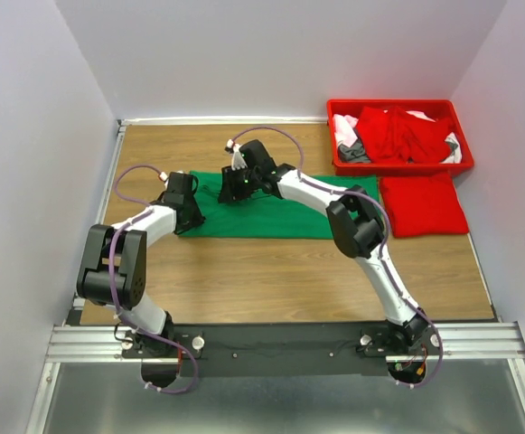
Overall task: Fold and stack the t-shirts
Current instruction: Fold the tshirt
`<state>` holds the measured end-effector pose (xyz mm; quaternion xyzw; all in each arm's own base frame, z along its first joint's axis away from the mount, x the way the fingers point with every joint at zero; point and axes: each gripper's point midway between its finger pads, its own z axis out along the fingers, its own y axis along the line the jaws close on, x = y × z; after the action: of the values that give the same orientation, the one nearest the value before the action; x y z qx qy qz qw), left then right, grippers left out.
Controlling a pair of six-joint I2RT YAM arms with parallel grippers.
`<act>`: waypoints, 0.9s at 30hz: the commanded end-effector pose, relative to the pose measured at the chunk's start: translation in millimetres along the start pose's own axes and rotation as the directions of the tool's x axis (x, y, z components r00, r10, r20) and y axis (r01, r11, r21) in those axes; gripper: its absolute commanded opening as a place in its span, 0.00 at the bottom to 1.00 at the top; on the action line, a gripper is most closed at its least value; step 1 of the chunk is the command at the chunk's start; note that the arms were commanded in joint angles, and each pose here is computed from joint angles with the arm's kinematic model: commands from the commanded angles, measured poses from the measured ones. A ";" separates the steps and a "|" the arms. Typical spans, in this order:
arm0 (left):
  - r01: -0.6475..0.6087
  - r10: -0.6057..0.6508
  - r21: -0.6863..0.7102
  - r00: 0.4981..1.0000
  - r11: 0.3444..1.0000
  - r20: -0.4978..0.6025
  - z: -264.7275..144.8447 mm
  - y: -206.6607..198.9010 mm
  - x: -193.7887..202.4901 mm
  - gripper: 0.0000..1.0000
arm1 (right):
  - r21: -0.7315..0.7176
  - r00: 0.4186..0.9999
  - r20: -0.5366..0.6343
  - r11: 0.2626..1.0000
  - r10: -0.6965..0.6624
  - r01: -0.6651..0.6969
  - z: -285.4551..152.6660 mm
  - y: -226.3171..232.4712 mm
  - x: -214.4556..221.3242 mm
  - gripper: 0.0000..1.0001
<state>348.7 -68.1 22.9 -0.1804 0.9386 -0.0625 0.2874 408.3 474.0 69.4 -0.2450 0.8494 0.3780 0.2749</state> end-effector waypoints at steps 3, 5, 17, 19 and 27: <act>0.035 -0.039 -0.045 0.995 0.998 -0.095 9.4 27.5 33.4 0.26 | 0.023 0.998 -0.020 0.998 0.051 -0.051 19.7 -39.9 5.8 0.43; 0.032 -0.037 -0.051 0.995 0.998 -0.093 7.0 30.1 33.8 0.26 | 0.058 0.997 -0.010 0.996 0.074 -0.073 19.7 -60.6 5.2 0.43; 0.039 -0.051 -0.106 0.993 0.994 -0.108 3.7 53.2 39.3 0.26 | 0.215 0.974 0.206 0.966 0.097 -0.142 -33.9 -154.6 -78.1 0.43; 0.048 -0.060 -0.121 0.993 0.992 -0.098 2.3 59.2 32.0 0.26 | 0.211 0.970 0.233 0.970 0.073 -0.124 -56.6 -144.2 -95.9 0.44; 0.148 -0.140 -0.187 0.989 0.971 0.057 -12.7 96.4 -37.6 0.31 | 0.306 0.986 0.152 0.946 0.064 -0.109 -161.6 -111.5 -31.1 0.44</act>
<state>348.9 -5.6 25.9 -0.2502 0.9217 -0.0426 0.2934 489.0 310.2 77.1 -0.1169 0.8961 0.2811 0.3230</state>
